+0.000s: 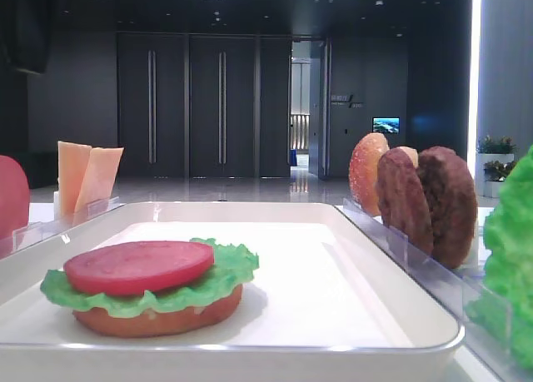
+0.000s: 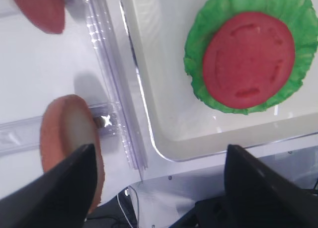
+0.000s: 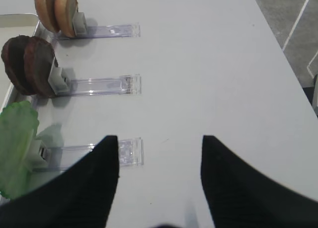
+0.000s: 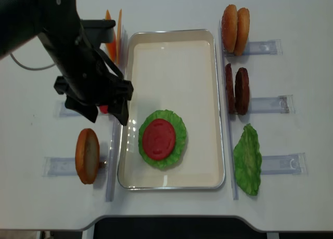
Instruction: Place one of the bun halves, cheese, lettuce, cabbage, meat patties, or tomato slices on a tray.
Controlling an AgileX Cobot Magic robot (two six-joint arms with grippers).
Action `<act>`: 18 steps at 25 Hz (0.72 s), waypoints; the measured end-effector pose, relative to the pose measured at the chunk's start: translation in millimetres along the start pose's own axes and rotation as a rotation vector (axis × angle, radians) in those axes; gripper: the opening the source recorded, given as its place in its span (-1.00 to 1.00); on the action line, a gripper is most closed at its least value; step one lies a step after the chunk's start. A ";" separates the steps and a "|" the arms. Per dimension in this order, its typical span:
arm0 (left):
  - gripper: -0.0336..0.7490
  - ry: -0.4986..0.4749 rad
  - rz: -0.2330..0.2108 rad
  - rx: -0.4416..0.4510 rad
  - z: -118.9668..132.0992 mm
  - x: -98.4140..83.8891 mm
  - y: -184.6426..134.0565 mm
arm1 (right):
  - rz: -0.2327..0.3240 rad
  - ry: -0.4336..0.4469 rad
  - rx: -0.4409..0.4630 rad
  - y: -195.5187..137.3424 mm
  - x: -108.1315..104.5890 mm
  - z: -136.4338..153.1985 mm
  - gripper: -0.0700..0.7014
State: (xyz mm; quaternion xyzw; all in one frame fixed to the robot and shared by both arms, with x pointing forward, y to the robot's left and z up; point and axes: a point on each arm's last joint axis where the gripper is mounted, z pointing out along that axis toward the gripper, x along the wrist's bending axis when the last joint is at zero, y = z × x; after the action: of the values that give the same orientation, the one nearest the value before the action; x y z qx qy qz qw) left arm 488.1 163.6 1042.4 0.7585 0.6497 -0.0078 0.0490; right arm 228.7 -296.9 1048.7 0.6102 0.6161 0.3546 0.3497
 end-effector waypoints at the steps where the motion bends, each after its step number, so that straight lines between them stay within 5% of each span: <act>1: 0.64 0.008 -0.001 -0.010 -2.6 0.7 0.6 | 0.000 0.000 0.000 0.0 0.0 0.0 0.12; 10: 0.64 0.026 -0.017 -0.028 -8.0 5.2 -0.1 | 0.000 0.000 0.000 0.0 0.0 0.0 0.12; 18: 0.55 0.051 -0.106 -0.109 -31.4 57.6 2.2 | 0.000 0.000 0.000 0.0 0.0 0.0 0.12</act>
State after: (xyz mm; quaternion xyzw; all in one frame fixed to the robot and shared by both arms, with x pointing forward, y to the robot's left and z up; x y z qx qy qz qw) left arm 497.6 222.7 1069.4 0.7192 0.6895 0.0445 0.0732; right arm 228.7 -296.9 1048.7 0.6102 0.6161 0.3546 0.3497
